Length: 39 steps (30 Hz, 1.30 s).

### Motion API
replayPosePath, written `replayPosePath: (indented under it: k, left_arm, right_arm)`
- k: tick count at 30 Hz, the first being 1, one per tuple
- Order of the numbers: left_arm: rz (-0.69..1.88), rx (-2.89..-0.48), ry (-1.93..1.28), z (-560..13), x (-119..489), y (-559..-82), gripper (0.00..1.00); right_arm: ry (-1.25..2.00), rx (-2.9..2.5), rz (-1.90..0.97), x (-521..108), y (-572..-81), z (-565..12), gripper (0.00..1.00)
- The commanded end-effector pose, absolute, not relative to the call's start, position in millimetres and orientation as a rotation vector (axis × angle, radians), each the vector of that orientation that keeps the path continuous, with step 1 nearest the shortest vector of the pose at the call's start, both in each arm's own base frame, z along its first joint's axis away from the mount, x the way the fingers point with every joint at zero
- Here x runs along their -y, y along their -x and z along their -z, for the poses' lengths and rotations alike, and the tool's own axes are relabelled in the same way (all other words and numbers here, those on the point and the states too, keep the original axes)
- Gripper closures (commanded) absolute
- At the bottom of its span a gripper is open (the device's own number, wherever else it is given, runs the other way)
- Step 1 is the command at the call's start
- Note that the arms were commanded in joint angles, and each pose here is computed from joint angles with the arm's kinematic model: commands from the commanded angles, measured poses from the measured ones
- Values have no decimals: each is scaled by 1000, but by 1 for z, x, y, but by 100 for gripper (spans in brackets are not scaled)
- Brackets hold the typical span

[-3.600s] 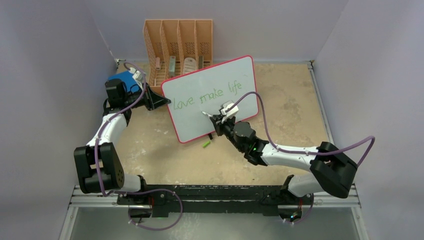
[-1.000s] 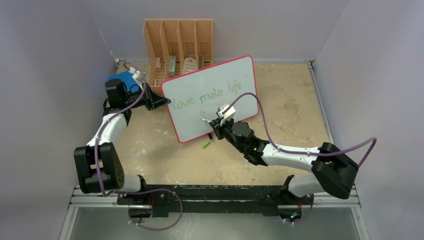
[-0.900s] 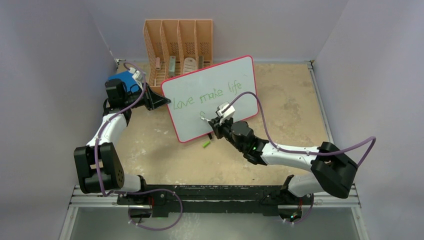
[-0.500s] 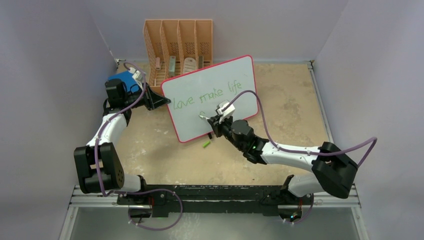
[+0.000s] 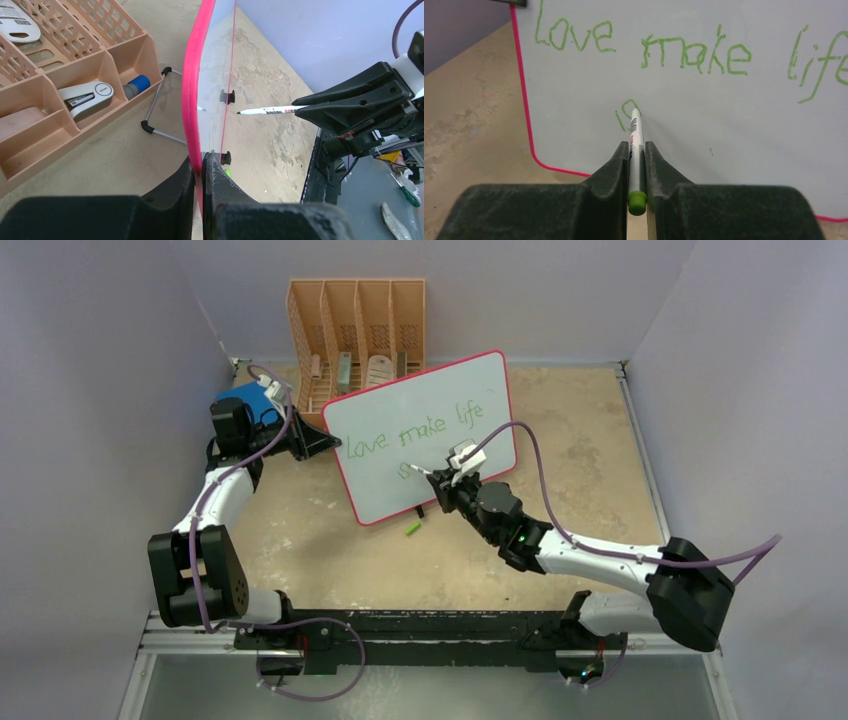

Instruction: Write a sentence on the whiteboard

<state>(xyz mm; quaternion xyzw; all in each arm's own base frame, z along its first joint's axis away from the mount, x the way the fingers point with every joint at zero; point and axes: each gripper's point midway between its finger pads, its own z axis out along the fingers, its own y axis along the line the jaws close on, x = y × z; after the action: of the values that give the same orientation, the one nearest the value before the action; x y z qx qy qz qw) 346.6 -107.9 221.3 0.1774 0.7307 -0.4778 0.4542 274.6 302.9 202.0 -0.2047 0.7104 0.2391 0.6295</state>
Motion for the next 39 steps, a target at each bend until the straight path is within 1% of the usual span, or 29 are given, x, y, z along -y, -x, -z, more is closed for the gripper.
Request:
replayPosePath:
  k: [1, 39]
  left_arm:
    - [1085, -1708, -526, -244, 105, -350, 100]
    - [1088, -1706, -529, -244, 105, -350, 100]
  right_arm:
    - [415, -1631, -492, -292, -285, -201, 100]
    - [413, -1595, -499, -306, -300, -211, 100]
